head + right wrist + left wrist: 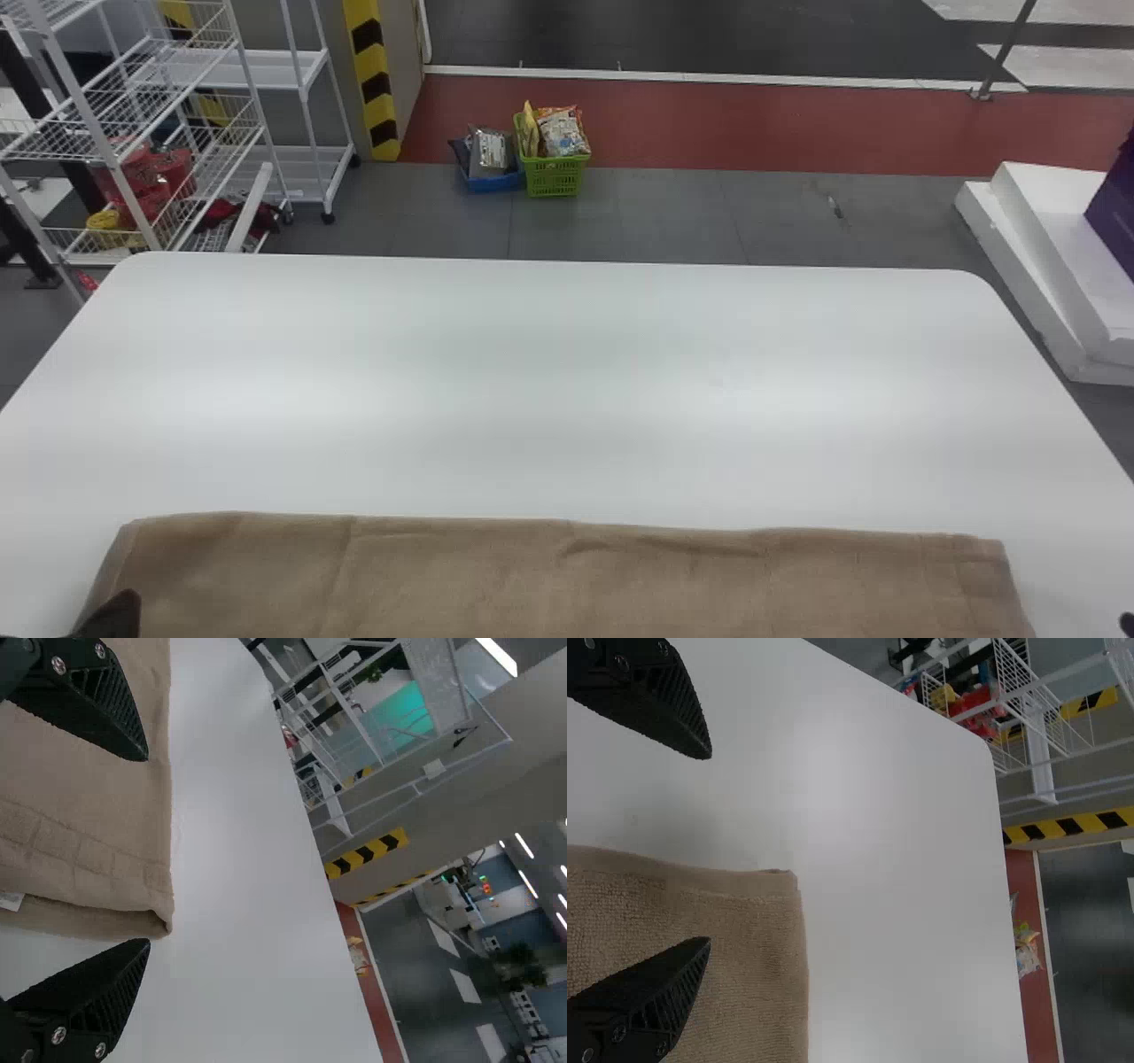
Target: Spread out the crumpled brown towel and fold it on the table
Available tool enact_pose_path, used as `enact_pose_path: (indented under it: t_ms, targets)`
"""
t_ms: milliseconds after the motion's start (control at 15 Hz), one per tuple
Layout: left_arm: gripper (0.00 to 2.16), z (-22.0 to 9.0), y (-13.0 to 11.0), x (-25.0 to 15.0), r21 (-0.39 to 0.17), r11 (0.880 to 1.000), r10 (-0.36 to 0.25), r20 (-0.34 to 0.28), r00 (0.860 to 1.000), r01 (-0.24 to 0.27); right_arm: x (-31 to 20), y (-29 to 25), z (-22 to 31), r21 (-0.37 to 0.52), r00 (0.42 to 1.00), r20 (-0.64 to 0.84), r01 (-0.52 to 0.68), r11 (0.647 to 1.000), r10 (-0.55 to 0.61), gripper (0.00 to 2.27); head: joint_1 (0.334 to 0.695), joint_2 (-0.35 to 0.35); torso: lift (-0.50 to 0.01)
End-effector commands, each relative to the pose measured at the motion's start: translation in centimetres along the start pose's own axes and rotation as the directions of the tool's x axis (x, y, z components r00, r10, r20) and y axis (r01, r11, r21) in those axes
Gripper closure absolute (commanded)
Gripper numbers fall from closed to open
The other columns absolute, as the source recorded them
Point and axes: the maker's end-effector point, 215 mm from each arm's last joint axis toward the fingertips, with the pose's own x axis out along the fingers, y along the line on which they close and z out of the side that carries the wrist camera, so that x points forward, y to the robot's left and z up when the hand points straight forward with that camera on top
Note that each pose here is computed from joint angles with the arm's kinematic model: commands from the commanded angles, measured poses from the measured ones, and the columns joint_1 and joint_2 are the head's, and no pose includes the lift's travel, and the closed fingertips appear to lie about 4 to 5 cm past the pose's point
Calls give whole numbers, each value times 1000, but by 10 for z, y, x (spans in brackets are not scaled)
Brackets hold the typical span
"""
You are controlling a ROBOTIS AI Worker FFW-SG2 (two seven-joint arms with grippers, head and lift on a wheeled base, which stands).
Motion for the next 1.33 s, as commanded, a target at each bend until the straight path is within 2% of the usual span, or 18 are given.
enact_pose_path:
  t_ms: [0, 267, 400, 533, 733, 867, 1000, 1133, 1267]
  targets:
    - [80, -7, 0, 1, -13, 1000, -1, -18, 1000, 1, -4, 8, 16, -44, 997, 74, -17, 999, 20, 70, 695, -23, -127]
    - [76, -14, 3, 2, -39, 999, -6, -30, 1000, 5, -4, 13, 30, -103, 992, 116, -32, 994, 44, 70, 695, -24, -127]
    - [76, -12, -2, 2, -67, 997, -40, -17, 999, 38, 3, -3, 34, -131, 991, 132, 49, 990, -31, 70, 695, -25, -127]
    - [80, -20, -4, 6, -76, 996, -50, -30, 998, 48, 9, -16, 33, -147, 987, 130, 115, 982, -96, 70, 695, -48, -127]
    - [93, -26, -12, 7, -88, 993, -86, -43, 995, 82, 11, -17, 39, -190, 985, 135, 135, 972, -111, 73, 695, -64, -127]
    - [235, -27, -15, 7, -97, 990, -104, -48, 993, 98, 11, -19, 37, -209, 984, 129, 144, 967, -119, 73, 695, -77, -127]
    - [275, -37, -19, 7, -146, 982, -133, -92, 987, 119, 13, -18, 36, -221, 985, 124, 142, 965, -117, 73, 695, -84, -127]
    - [424, -38, -21, 8, -160, 979, -147, -103, 984, 129, 13, -19, 36, -231, 985, 122, 144, 962, -118, 73, 695, -90, -127]
    - [714, -44, -23, 9, -183, 974, -160, -128, 979, 135, 14, -19, 35, -233, 986, 123, 143, 962, -116, 73, 695, -91, -127]
